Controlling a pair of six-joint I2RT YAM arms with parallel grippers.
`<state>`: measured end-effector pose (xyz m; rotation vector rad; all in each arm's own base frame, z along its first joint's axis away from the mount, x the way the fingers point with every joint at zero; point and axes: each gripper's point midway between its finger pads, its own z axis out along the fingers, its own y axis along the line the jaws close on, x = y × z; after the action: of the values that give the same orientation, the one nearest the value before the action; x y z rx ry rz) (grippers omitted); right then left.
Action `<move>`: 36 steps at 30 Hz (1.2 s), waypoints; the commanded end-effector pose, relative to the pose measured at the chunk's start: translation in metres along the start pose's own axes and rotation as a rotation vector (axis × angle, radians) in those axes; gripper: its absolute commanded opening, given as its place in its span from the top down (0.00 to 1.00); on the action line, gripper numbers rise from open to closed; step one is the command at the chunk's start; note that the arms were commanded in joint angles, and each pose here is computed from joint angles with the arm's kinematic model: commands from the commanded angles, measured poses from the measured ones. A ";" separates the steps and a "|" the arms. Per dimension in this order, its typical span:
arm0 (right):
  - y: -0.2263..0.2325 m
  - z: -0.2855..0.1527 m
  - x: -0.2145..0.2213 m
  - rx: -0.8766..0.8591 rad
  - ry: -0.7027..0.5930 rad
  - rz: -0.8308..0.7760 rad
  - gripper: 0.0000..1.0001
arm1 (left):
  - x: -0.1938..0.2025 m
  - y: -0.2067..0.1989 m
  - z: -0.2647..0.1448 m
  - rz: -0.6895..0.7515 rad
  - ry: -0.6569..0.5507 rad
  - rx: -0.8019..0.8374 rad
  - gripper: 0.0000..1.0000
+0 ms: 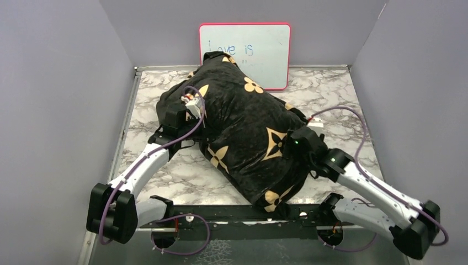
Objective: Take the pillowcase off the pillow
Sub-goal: Remove the pillow from the pillowcase.
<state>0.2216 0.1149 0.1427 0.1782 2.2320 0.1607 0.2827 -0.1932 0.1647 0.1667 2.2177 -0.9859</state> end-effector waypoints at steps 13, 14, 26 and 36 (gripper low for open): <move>0.136 0.029 -0.064 -0.401 -0.075 -0.317 0.10 | 0.034 -0.046 -0.077 -0.055 -0.223 -0.046 1.00; 0.139 0.033 -0.071 -0.381 -0.079 -0.329 0.09 | 0.034 -0.039 -0.079 -0.054 -0.223 -0.093 1.00; 0.042 0.024 -0.146 0.105 -0.269 -0.155 0.00 | -0.064 -0.050 -0.125 0.019 -0.416 -0.333 0.01; -0.019 0.056 -0.102 -0.112 -0.046 0.166 0.00 | -0.066 -0.147 -0.051 0.155 -0.011 0.063 0.01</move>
<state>0.3339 0.0438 0.2144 0.3436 2.0375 0.0654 0.2645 -0.1942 0.3106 0.0543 2.0611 -0.7596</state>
